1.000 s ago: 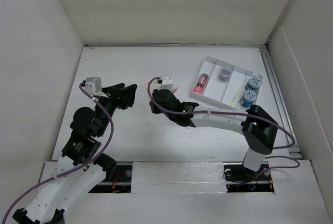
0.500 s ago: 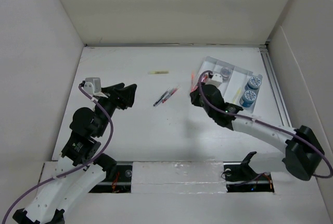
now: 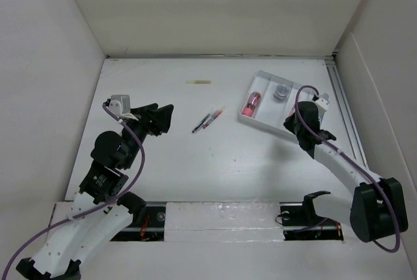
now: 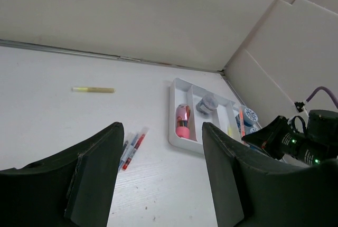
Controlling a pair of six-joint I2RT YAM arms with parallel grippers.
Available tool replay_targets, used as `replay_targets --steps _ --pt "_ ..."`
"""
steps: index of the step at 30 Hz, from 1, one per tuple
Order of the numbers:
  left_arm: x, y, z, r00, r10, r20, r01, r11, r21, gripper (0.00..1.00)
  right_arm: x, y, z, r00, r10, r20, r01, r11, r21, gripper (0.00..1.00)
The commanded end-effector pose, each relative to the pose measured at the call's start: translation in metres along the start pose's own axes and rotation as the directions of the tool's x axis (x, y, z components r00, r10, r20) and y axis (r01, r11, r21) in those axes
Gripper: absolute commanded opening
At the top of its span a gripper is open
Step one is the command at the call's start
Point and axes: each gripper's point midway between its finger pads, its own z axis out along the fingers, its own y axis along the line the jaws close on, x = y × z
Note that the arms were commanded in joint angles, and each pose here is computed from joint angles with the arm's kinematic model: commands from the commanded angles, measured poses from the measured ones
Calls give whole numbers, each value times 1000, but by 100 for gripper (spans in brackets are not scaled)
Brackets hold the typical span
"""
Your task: Organize the desk
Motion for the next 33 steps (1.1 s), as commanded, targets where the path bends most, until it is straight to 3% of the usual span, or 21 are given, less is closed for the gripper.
replay_targets --steps 1,8,11,12,15,18,20,21,25,27,28,31,33 --pt "-10 -10 2 999 5 33 -6 999 43 57 -5 -6 15 999 26 -25 -26 999 -28 2" --pt "-9 -8 3 999 9 32 -10 999 34 57 -13 -4 52 995 53 -83 -57 997 -46 5" --pt "-11 -5 2 999 13 41 -13 1000 19 57 -16 -8 57 994 72 -77 -74 997 -22 21" --pt "-10 -5 2 999 13 38 -14 1000 17 57 -16 -8 57 994 77 -74 -79 997 -23 35" --pt "-13 -6 0 999 11 49 -12 1000 27 57 -24 -7 52 995 86 -43 -88 996 -32 55" --pt "-13 -6 0 999 11 48 -12 1000 24 57 -30 7 42 998 57 -9 -57 997 -54 61" --pt "-11 -7 1 999 10 41 -11 999 32 57 -39 25 32 999 31 38 -27 994 -105 60" --pt "-13 -8 0 999 7 46 -9 999 36 57 -40 37 27 999 11 51 -3 990 -143 55" --pt "-11 -7 2 999 6 40 -7 1000 31 57 -5 123 2 992 -122 13 119 928 -352 19" --pt "-8 -9 3 1000 6 29 -7 999 41 57 29 136 14 975 -219 -45 192 922 -337 4" --pt "-11 -11 1 999 4 37 -5 999 48 57 31 162 7 970 -241 -17 219 908 -358 0" --pt "-11 -10 1 999 4 40 -5 999 42 57 64 187 18 937 -346 -53 302 874 -380 0" --pt "-9 -10 2 1000 5 31 -6 999 45 57 59 220 16 922 -386 -10 345 834 -430 4"
